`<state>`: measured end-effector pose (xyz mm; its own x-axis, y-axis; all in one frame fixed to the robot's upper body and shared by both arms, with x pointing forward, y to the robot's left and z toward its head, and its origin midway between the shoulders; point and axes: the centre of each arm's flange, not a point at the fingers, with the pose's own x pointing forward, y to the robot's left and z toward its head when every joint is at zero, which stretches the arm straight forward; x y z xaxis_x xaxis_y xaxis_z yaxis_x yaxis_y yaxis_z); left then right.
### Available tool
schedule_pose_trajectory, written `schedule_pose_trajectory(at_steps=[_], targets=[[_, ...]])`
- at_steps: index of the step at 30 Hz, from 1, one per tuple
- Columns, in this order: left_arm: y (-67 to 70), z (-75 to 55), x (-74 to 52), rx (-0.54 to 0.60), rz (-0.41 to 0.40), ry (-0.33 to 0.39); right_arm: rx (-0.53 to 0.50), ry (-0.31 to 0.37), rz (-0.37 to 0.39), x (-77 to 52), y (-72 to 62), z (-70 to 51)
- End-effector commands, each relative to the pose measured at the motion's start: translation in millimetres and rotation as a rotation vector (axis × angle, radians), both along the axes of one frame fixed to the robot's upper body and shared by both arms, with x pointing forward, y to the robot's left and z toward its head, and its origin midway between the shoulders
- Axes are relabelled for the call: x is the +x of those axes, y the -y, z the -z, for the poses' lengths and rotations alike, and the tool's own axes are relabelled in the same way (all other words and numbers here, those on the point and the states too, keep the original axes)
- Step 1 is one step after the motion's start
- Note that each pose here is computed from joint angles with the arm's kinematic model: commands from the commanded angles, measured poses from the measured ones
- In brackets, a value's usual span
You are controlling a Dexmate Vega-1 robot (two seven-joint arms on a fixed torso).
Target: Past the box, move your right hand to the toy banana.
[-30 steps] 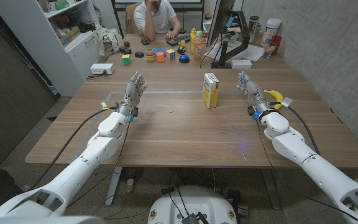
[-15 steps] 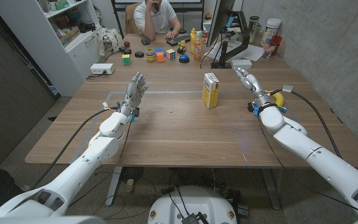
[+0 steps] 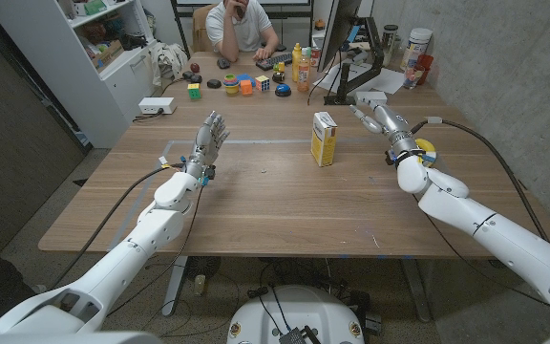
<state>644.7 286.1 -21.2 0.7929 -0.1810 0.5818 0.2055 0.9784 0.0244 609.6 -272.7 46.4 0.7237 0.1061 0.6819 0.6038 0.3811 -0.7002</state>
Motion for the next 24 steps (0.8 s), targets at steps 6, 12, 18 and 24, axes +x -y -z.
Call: schedule_pose_trajectory(at_steps=[6, 12, 18, 24], targets=[[8.6, -1.4, 1.9, 0.009, -0.004, -0.004, -0.158, 0.068, 0.296, 6.1, 20.6, -14.8], [12.2, -2.5, 0.6, 0.012, -0.01, -0.005, -0.156, 0.053, 0.376, 8.8, 35.9, -20.3], [16.7, -2.1, -1.9, 0.014, -0.013, -0.004, -0.129, 0.015, 0.452, 11.8, 52.8, -23.7], [20.6, -0.3, -5.9, 0.016, -0.016, -0.004, -0.09, -0.011, 0.506, 15.3, 71.2, -21.5]])
